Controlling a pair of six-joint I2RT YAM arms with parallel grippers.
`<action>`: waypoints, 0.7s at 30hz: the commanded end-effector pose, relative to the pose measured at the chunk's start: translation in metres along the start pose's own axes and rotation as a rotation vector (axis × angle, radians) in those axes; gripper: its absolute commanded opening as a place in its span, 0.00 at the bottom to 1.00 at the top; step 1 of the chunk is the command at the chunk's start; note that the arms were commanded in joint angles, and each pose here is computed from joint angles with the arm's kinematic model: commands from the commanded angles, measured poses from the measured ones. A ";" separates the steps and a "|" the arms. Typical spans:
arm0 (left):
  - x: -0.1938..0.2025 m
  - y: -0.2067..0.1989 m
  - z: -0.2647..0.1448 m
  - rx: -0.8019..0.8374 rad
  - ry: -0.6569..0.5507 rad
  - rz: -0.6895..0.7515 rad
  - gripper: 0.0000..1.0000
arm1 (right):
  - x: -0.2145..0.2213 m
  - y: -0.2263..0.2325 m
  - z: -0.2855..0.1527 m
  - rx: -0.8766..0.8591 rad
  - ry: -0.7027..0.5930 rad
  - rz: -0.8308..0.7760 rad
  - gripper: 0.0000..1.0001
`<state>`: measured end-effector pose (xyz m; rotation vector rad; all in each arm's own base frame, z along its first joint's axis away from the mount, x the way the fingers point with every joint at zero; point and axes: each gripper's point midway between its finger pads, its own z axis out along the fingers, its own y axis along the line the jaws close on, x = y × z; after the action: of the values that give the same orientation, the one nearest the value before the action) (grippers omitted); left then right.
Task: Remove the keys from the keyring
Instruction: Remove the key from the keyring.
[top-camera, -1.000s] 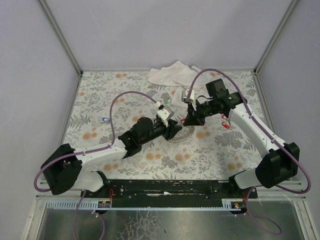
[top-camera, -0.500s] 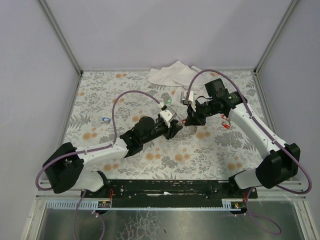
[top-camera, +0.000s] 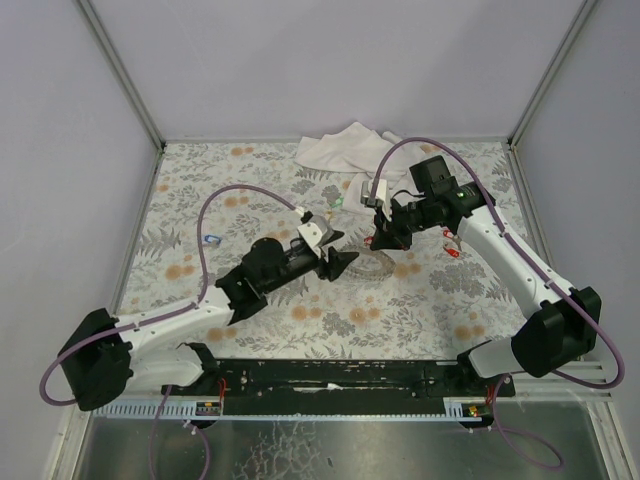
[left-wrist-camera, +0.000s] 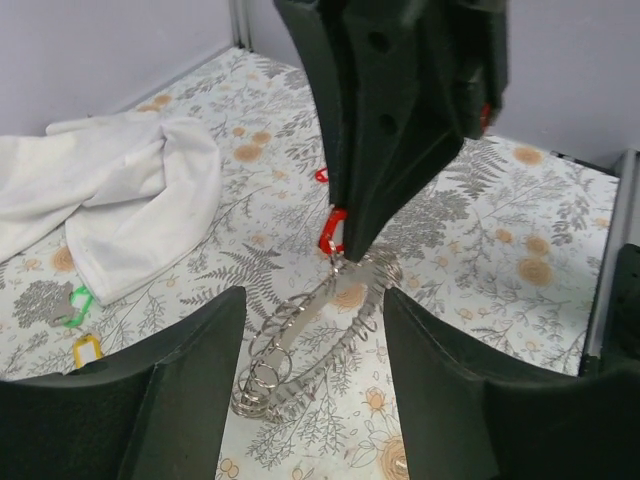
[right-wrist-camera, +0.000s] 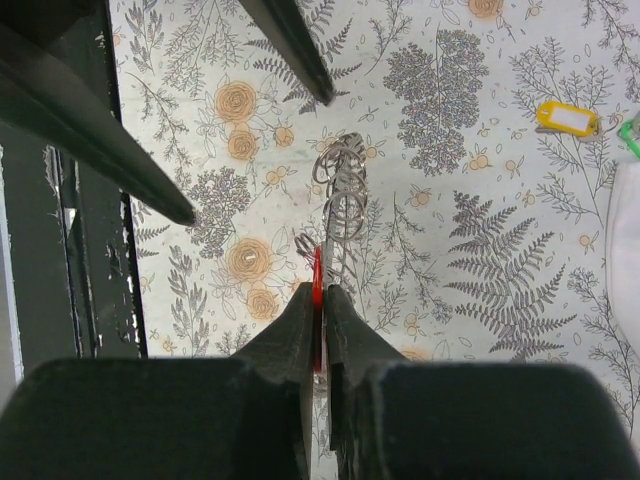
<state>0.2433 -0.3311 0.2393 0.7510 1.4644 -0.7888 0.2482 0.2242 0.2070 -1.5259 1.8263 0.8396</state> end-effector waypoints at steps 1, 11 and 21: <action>-0.013 -0.018 -0.012 0.095 -0.077 0.019 0.57 | -0.029 0.001 -0.012 0.025 -0.069 -0.051 0.00; -0.016 -0.037 -0.003 0.150 -0.151 -0.113 0.43 | -0.029 0.000 -0.010 0.024 -0.068 -0.044 0.00; -0.001 -0.024 0.007 0.052 -0.140 -0.116 0.45 | -0.028 0.001 -0.009 0.016 -0.070 -0.040 0.00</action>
<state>0.2154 -0.3508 0.2290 0.7133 1.4260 -0.9864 0.2477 0.2246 0.2074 -1.5105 1.8407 0.8488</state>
